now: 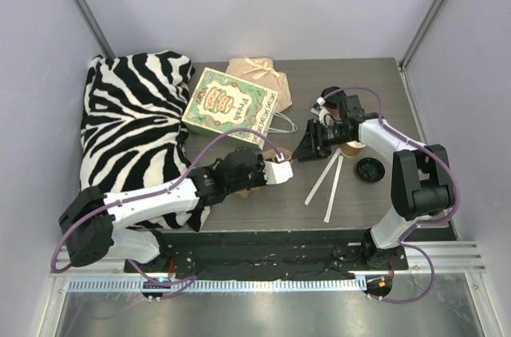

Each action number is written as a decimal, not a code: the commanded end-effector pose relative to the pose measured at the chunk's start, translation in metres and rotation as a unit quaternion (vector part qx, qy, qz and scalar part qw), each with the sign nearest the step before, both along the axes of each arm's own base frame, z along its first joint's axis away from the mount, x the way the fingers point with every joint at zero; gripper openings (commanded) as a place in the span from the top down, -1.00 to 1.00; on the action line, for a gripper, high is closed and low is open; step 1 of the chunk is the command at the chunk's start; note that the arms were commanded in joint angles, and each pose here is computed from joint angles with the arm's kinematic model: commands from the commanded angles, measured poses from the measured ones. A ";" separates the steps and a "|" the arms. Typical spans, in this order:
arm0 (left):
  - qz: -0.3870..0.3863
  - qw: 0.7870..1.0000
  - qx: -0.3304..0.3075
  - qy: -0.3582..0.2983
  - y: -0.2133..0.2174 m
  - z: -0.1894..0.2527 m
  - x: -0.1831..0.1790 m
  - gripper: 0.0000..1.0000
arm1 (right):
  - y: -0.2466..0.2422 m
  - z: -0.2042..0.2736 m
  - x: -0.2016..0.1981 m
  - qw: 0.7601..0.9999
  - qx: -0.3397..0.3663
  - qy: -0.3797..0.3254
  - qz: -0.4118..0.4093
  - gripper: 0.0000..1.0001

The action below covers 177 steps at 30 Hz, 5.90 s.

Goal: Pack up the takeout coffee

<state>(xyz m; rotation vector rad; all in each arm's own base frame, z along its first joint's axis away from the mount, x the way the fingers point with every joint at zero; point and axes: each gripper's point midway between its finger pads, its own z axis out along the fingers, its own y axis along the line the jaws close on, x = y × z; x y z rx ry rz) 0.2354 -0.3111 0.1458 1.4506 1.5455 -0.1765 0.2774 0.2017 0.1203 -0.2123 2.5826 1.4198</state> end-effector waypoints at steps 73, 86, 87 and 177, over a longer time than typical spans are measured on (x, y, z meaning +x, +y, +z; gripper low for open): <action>0.040 0.998 -0.049 0.029 -0.012 0.008 0.020 1.00 | 0.007 -0.002 0.006 0.998 0.054 0.011 -0.026 -0.39; 0.047 0.998 -0.050 0.015 -0.009 0.021 0.031 1.00 | 0.016 0.026 0.003 0.997 0.016 -0.076 -0.005 -0.79; 0.042 0.998 -0.052 0.018 -0.009 0.023 0.029 1.00 | 0.015 0.030 0.006 0.996 0.010 -0.089 -0.002 -0.76; 0.350 0.858 -0.255 0.276 0.173 0.141 0.051 1.00 | 0.074 -0.045 -0.018 0.789 -0.208 -0.400 0.417 -0.60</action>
